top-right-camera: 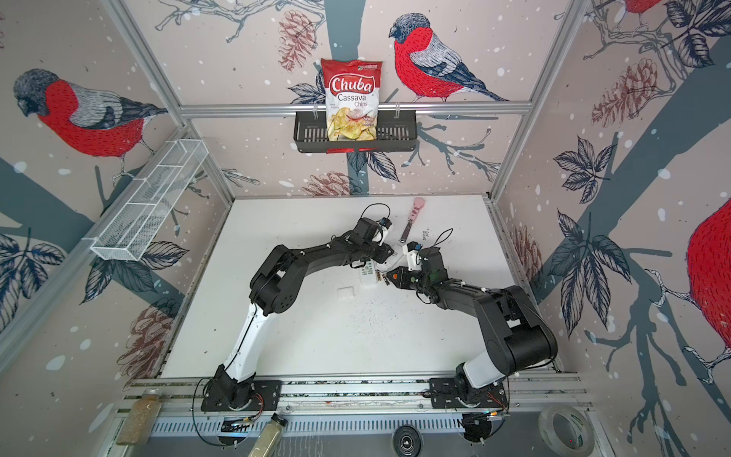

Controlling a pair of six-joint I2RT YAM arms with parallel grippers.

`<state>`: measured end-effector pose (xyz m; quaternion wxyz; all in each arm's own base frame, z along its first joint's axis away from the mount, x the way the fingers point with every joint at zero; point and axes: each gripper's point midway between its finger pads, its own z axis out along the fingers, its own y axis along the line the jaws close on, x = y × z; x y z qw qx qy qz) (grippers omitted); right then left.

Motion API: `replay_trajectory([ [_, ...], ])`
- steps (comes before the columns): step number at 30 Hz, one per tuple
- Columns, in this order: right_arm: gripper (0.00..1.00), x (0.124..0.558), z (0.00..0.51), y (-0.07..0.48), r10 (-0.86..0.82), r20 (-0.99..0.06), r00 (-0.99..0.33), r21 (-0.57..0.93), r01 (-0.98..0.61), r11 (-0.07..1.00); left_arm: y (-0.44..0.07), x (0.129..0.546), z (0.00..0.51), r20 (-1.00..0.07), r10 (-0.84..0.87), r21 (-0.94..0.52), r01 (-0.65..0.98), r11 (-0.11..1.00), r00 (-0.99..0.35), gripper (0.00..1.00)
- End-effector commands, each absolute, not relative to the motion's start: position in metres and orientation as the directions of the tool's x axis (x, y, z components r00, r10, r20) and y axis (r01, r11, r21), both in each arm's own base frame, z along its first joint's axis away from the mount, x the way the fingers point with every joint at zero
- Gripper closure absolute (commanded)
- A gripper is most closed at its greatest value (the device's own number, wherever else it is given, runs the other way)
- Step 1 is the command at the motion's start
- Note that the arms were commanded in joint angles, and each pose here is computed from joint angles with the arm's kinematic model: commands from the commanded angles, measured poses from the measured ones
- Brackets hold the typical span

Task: Unload the batteries from the remote control
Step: 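Push the loosened batteries out of the compartment with the screwdriver tip, then lift the screwdriver away while the left gripper releases the remote and rises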

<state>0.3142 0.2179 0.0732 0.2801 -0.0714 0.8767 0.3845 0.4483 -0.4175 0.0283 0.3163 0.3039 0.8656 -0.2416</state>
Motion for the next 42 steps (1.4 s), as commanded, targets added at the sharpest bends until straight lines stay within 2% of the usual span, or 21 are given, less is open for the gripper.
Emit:
replay_trajectory([
  [1, 0.92, 0.316, 0.079, 0.217, 0.086, -0.570, -0.817, 0.623, -0.360, 0.695, -0.375, 0.411, -0.031, -0.463, 0.498, -0.187, 0.630, 0.753, -0.733, 0.61],
  [6, 0.92, 0.322, 0.083, 0.202, 0.137, -0.580, -0.803, 0.608, -0.315, 0.729, -0.374, 0.415, -0.020, -0.489, 0.481, -0.180, 0.623, 0.761, -0.728, 0.61],
  [9, 0.92, 0.325, 0.088, 0.189, 0.171, -0.584, -0.794, 0.606, -0.286, 0.742, -0.372, 0.424, -0.001, -0.532, 0.447, -0.171, 0.609, 0.774, -0.719, 0.57],
  [12, 0.92, 0.329, 0.092, 0.173, 0.216, -0.591, -0.777, 0.599, -0.243, 0.763, -0.369, 0.437, 0.025, -0.581, 0.411, -0.160, 0.594, 0.789, -0.702, 0.48],
  [16, 0.91, 0.333, 0.101, 0.146, 0.281, -0.626, -0.728, 0.566, -0.175, 0.806, -0.365, 0.453, 0.059, -0.632, 0.376, -0.135, 0.573, 0.808, -0.678, 0.28],
  [23, 0.89, 0.340, 0.096, 0.109, 0.313, -0.671, -0.672, 0.441, -0.022, 0.897, -0.358, 0.456, 0.090, -0.682, 0.326, -0.111, 0.533, 0.839, -0.655, 0.06],
  [29, 0.84, 0.342, 0.084, 0.102, 0.297, -0.684, -0.667, 0.379, 0.023, 0.925, -0.343, 0.450, 0.101, -0.711, 0.294, -0.083, 0.491, 0.867, -0.639, 0.04],
  [38, 0.78, 0.338, 0.058, 0.129, 0.195, -0.663, -0.723, 0.295, -0.014, 0.955, -0.324, 0.432, 0.106, -0.714, 0.274, -0.083, 0.466, 0.881, -0.644, 0.04],
  [42, 0.72, 0.337, 0.048, 0.134, 0.169, -0.647, -0.743, 0.271, -0.017, 0.963, -0.316, 0.423, 0.102, -0.708, 0.269, -0.079, 0.452, 0.888, -0.653, 0.04],
])
